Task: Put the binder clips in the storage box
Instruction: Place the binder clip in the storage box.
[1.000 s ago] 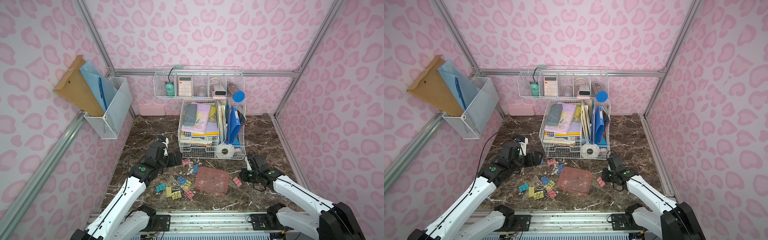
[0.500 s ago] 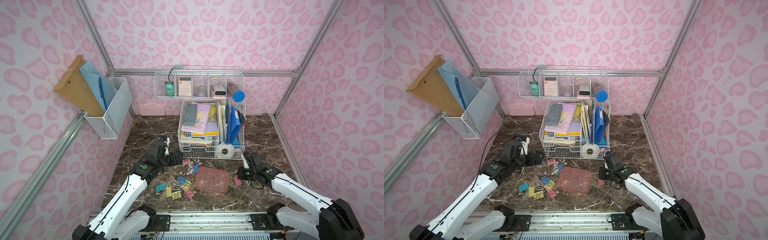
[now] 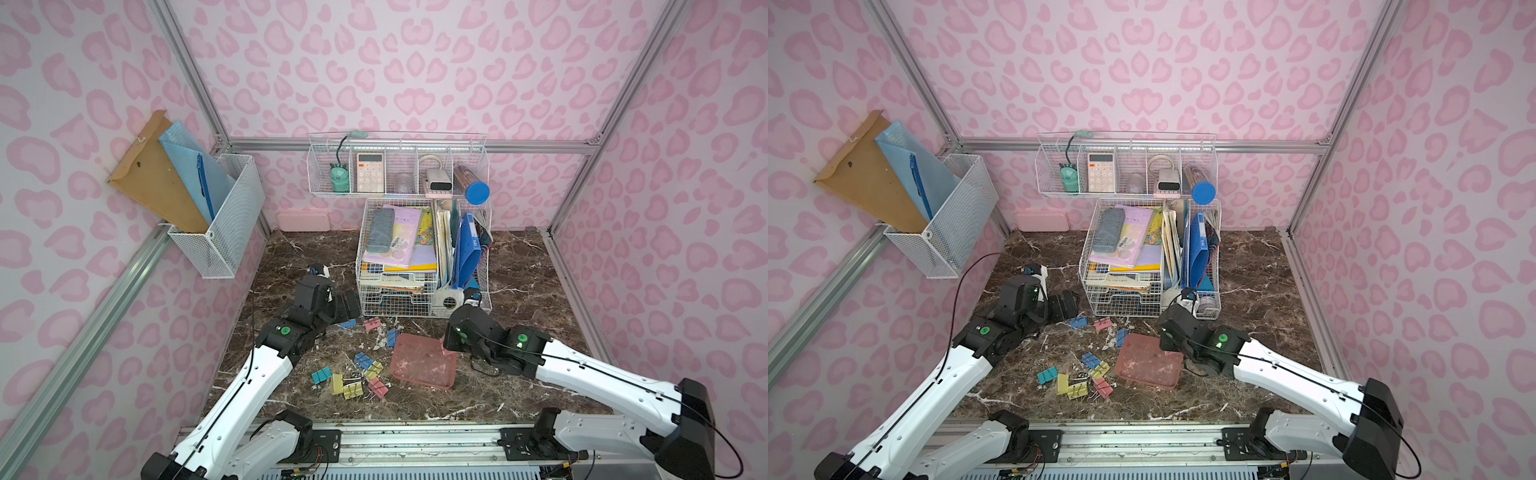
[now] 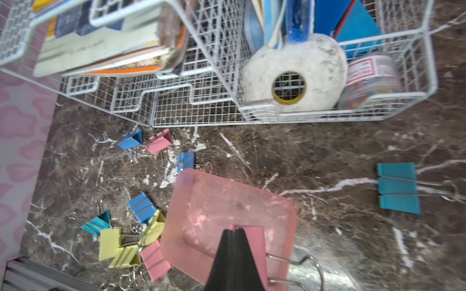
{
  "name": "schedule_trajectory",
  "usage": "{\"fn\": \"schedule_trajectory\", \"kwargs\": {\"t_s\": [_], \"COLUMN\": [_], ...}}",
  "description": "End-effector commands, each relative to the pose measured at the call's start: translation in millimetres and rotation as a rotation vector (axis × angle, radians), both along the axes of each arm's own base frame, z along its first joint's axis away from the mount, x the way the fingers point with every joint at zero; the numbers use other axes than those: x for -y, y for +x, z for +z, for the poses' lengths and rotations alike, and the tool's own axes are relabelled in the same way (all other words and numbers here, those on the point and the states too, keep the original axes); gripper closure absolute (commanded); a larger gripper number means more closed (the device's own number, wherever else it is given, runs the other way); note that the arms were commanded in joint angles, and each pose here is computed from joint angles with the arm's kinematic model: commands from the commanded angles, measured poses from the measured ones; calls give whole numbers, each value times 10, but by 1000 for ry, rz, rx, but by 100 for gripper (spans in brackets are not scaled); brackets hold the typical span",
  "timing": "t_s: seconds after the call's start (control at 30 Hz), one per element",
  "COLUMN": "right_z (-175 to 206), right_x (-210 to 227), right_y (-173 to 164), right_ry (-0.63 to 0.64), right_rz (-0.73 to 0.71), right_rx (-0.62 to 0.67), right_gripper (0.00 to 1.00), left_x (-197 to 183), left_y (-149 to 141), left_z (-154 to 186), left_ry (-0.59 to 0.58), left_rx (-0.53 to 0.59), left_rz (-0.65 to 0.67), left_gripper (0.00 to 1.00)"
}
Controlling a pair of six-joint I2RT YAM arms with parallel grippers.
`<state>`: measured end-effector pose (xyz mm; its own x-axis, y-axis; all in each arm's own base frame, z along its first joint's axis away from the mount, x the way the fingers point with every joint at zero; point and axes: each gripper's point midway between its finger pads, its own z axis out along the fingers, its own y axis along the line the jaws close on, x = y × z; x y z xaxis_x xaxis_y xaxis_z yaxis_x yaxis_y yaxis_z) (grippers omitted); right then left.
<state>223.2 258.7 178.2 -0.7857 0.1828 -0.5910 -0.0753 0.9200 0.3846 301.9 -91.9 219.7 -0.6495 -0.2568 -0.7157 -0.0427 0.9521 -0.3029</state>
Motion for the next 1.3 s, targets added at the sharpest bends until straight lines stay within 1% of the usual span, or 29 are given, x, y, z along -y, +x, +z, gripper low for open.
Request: {"fn": "schedule_trajectory", "kwargs": {"t_s": [0.0,0.03,0.17,0.27,0.33,0.47,0.53,0.6,0.67,0.73,1.0,1.27], "right_z": [50,4,-277,-496,-563,-573,-674,-762,-914,-935,-833,-900], "right_x": [-360,-483,-786,-994,-992,-928,-819,-724,-642,-697,-785,-818], "right_y": [127,171,284,248,230,240,227,254,242,237,387,445], "right_ry": [109,113,60,74,84,97,82,53,40,53,64,83], "right_rz": [-92,-91,-135,-134,-157,-171,-213,-221,-240,-193,-175,-177], "right_rx": [3,-14,-105,-174,-195,-170,-186,-161,-172,-154,-20,-3], "right_gripper": [100,100,100,100,100,100,100,100,100,100,100,100], "left_x": [-11,-4,41,46,37,15,15,14,13,7,-40,-26], "left_y": [49,58,68,63,57,30,26,22,24,21,0,8], "left_z": [13,11,-5,-21,-31,-72,-87,-105,-106,-111,-143,-121], "left_ry": [-15,-19,-25,-16,-7,-6,-9,-5,0,7,36,44], "left_rx": [13,11,-4,-14,-16,-24,-23,-27,-27,-27,-28,-27], "left_rz": [28,30,10,1,-1,9,11,9,6,4,9,-5], "left_gripper": [0,0,0,0,0,0,0,0,0,0,0,1]}}
